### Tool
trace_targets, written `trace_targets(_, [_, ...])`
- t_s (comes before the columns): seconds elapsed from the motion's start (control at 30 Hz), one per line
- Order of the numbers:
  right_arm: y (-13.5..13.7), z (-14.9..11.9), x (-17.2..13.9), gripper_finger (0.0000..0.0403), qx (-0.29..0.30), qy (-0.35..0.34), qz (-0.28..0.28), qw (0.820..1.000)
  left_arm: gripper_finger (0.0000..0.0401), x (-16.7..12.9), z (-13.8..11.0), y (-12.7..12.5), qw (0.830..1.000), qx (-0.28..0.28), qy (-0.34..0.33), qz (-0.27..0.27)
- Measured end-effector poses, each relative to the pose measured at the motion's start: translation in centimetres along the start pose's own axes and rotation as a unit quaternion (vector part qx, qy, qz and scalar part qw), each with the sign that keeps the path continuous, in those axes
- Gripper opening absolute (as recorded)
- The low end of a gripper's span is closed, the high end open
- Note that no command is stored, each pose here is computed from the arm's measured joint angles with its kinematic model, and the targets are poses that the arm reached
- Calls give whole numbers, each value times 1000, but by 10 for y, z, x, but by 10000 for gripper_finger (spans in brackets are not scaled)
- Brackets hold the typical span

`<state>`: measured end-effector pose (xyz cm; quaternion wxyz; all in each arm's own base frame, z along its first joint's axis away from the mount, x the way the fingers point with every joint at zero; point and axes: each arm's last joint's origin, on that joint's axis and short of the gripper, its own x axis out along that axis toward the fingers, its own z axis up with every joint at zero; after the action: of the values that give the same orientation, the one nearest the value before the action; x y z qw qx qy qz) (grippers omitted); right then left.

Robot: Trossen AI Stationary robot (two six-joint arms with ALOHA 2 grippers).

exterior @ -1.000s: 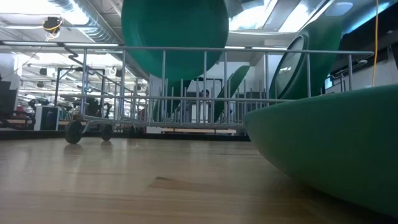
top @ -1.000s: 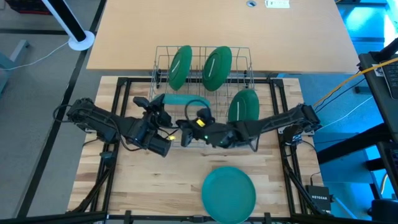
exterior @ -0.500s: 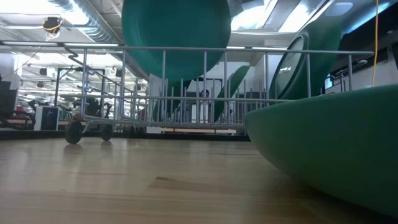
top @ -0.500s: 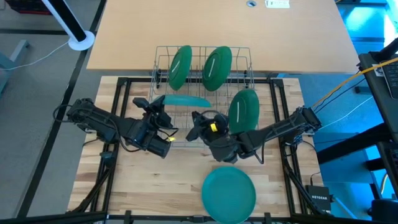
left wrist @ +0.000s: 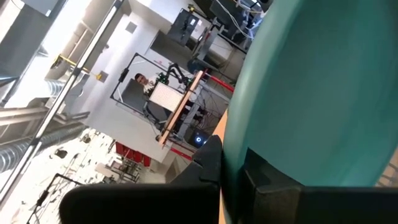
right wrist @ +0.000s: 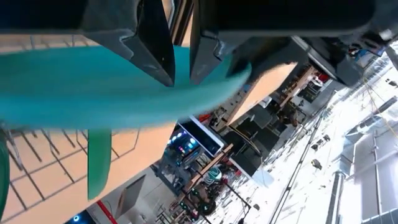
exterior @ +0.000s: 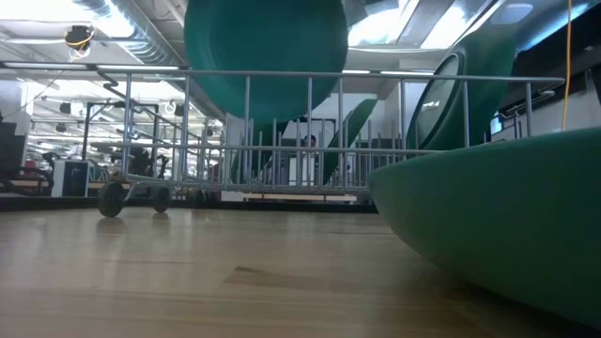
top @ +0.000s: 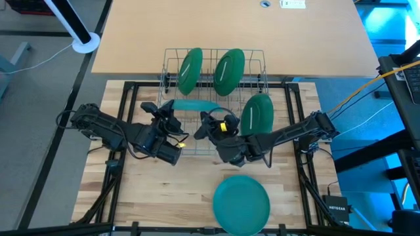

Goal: Sort dishes
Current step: Put the top light green plate in the dish rack

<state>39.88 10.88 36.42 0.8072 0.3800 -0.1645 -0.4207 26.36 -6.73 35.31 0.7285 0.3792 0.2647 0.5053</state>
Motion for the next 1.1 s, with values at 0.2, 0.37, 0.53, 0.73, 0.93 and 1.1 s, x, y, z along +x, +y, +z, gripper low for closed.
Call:
trace_targets(0.2, [-4,-13,3,56,35,0,-5,999,0,1,0,0,1000,-7,1,3])
trace_targets(0.37, [-2,-12,1,56,59,-9,-4,998,0,1,0,0,1000,-3,1,3])
trace_targets(0.53, [2,-9,-3,56,81,-23,-2,996,0,2,0,0,1000,-4,2,3])
trace_targets(0.73, [2,-9,-3,56,81,-26,-3,996,0,2,0,0,1000,-5,2,3])
trace_targets(0.93, [4,-8,-3,56,95,-27,1,995,0,1,0,0,1000,-14,1,2])
trace_targets(1.1, [4,-7,-3,56,96,-28,1,995,0,-1,0,0,1000,-16,-2,0])
